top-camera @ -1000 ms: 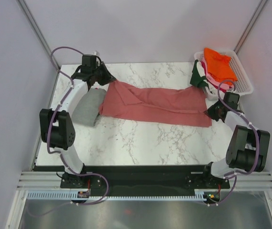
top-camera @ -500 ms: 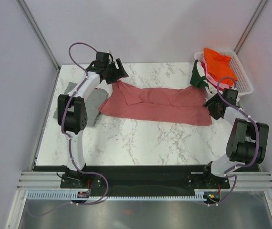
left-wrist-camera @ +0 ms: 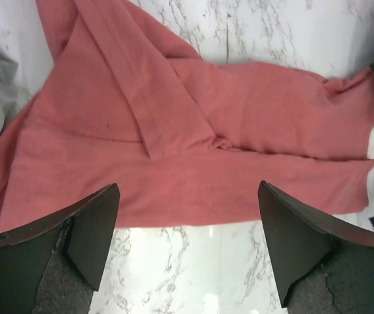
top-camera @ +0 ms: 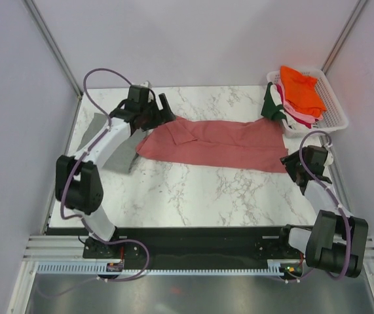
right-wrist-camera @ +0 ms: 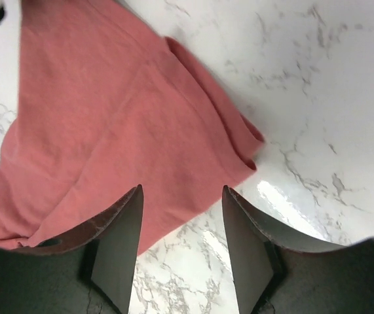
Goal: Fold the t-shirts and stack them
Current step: Fold the tshirt
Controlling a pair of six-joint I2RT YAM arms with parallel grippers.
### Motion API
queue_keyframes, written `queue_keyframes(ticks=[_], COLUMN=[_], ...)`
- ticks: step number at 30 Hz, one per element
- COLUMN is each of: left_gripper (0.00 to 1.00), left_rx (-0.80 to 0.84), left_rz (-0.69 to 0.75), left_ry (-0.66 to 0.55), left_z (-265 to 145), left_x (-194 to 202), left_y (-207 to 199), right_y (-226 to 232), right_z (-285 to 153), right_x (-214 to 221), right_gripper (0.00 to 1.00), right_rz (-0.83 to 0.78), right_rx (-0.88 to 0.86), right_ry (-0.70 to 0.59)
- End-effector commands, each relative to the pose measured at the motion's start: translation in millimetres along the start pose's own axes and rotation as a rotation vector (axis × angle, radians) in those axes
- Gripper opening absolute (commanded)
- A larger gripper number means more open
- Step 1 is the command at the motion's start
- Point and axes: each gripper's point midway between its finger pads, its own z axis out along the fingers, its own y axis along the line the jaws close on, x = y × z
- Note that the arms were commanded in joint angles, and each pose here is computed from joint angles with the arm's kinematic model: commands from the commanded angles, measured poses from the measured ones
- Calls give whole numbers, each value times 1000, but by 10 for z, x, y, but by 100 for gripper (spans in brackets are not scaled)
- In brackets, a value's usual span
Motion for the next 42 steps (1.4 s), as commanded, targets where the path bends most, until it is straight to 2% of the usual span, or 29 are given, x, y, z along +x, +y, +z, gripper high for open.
queue_keyframes(ticks=[1,8,14,17,18,19,21,25,28,34,38,42], left_gripper=[93,91,90,88,88,87,84,77,77,73,61,57], left_rx=[12,-27,-76,-67,-59,-42,-52,-72,-95,-109,-104,-146], left_rz=[-75,-110,-177,-210,-218,-231,-247,-267,-306,-351,-337,-344], left_ry=[-82,-101,-90,-59,-49,-41,-40,-50,-69,-138,-174,-161], left_z=[-345,-608,-659,-617,-599,-573,-555,-534,-530,-470,-343,-197], left_x=[42,240,494,675,727,819,920,1150,1252,1234,1158,1192], left_y=[26,282,542,586,587,592,618,707,819,885,894,962], right_y=[9,-197,-367,-435,-424,-415,-413,-357,-430,-596,-581,-596], right_z=[48,261,350,395,400,400,366,223,176,162,172,204], right_x=[75,253,255,178,133,122,105,-43,-85,-124,-117,-80], right_gripper=[59,56,54,38,22,12,0,0,0,0,0,0], right_rz=[94,137,187,173,169,163,144,105,82,107,106,113], right_rx=[-32,33,90,140,148,149,158,145,168,191,177,167], right_ry=[-9,29,-18,-49,-57,-56,-54,-105,-94,-90,-80,-62])
